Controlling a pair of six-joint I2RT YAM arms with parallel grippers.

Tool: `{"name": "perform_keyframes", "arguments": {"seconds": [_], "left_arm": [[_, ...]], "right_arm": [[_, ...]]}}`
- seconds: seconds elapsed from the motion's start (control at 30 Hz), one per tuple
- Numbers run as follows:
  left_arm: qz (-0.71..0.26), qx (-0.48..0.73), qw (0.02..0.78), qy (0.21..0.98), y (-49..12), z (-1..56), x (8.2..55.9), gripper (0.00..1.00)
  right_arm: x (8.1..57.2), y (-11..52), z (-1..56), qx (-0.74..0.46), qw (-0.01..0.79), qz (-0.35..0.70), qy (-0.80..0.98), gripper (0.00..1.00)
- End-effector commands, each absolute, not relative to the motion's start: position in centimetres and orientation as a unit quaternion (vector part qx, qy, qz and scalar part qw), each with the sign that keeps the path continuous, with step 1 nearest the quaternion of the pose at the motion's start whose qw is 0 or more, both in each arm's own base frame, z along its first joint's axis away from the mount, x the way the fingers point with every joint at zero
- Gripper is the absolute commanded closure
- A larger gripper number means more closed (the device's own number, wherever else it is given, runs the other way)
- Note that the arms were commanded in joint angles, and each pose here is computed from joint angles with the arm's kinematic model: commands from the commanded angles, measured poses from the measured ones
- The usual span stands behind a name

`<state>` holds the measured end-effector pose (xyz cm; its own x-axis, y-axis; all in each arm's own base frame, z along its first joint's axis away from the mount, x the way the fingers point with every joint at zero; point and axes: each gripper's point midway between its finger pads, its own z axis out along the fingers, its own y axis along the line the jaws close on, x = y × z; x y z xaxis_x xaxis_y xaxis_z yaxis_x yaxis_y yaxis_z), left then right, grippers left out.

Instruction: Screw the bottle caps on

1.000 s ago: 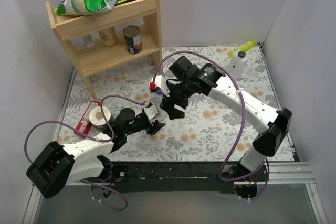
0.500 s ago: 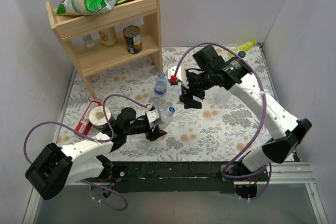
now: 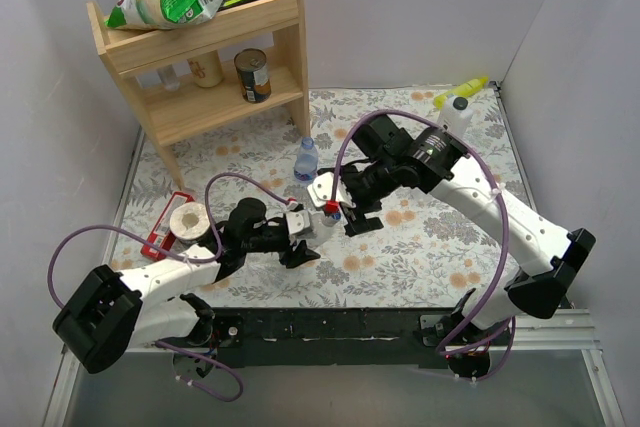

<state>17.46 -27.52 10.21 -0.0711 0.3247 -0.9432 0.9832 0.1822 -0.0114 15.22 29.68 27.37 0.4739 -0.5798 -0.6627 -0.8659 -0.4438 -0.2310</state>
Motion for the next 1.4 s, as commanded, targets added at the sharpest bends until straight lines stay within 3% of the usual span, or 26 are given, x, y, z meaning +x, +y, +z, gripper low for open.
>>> {"name": "perform_keyframes", "arguments": {"seconds": [0.0, 0.43, 1.37], "left_arm": [[-0.390, 0.523, 0.447, 0.612, -28.5, 12.1, 17.6, 1.00], [-0.418, 0.475, 0.446, 0.633, -28.9, 13.1, 17.7, 1.00], [-0.428, 0.422, 0.476, 0.642, -28.7, 15.1, 18.6, 1.00]], "right_arm": [[15.3, 30.4, 28.4, -0.810, 0.322, 0.244, 0.426, 0.12], [16.6, 31.4, 28.0, -0.769, 0.369, 0.221, 0.472, 0.12], [16.3, 29.2, 25.9, -0.763, 0.321, 0.197, 0.526, 0.15]]}}
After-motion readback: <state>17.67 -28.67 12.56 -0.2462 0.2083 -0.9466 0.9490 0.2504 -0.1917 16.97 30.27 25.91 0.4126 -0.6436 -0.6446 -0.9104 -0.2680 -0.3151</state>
